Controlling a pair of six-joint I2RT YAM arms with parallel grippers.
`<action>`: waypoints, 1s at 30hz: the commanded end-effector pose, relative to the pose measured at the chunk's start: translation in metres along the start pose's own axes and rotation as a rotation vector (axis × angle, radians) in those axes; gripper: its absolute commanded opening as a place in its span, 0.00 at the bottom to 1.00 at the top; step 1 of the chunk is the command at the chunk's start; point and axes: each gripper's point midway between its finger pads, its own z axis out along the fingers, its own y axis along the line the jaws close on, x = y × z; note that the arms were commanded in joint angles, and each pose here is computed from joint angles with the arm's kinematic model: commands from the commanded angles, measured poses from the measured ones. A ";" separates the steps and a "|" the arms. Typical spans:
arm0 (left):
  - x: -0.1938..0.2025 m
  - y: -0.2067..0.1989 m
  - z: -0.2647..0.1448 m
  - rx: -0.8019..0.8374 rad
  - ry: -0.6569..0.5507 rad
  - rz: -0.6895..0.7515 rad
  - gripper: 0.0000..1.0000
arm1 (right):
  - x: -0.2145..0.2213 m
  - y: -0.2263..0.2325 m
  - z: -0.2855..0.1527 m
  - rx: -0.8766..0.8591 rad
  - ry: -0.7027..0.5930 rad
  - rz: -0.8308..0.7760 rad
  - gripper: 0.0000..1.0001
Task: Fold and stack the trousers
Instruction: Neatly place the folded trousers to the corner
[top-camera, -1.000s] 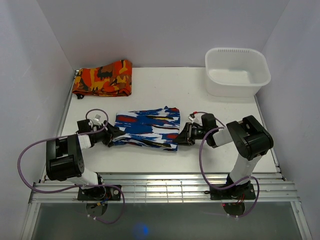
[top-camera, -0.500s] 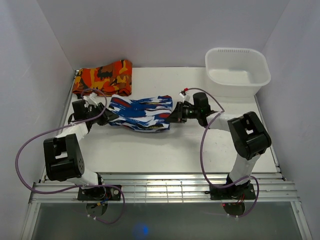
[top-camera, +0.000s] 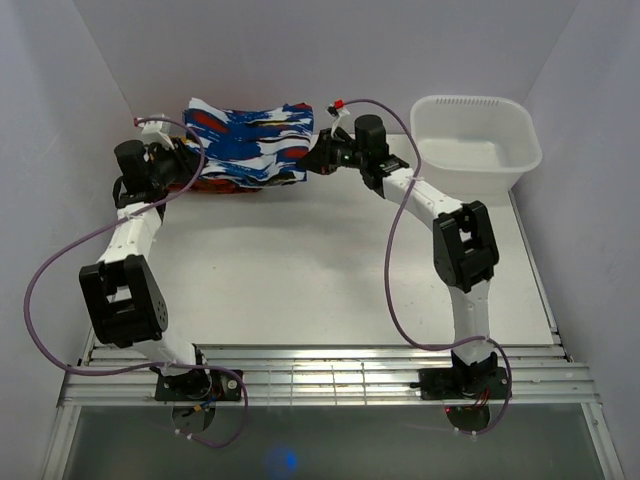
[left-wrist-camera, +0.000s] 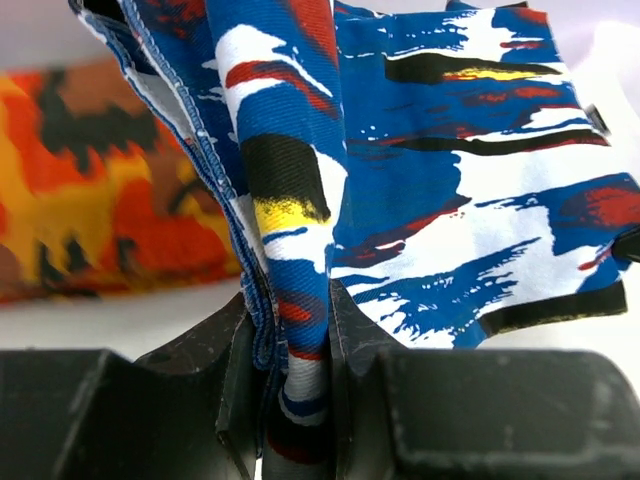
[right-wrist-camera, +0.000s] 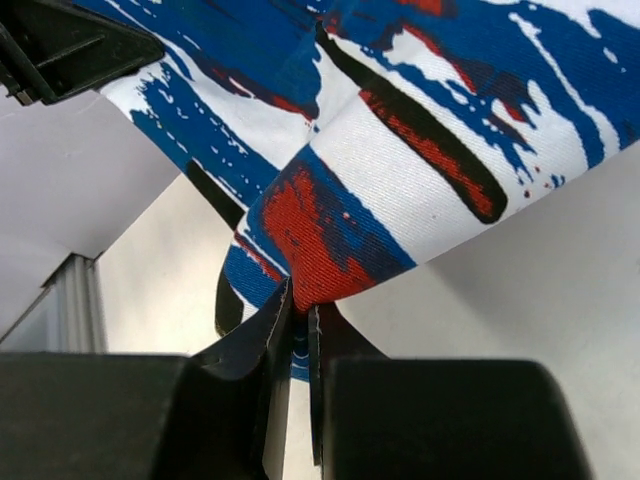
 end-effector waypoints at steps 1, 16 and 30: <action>-0.058 0.035 0.011 -0.094 -0.174 0.125 0.00 | -0.060 0.008 0.029 0.003 -0.145 -0.170 0.08; -0.088 0.163 0.030 -0.317 -0.405 0.111 0.00 | -0.077 -0.020 0.145 0.103 -0.565 -0.499 0.08; -0.048 0.232 0.043 -0.444 -0.398 0.121 0.00 | -0.037 -0.055 0.164 0.235 -0.638 -0.534 0.76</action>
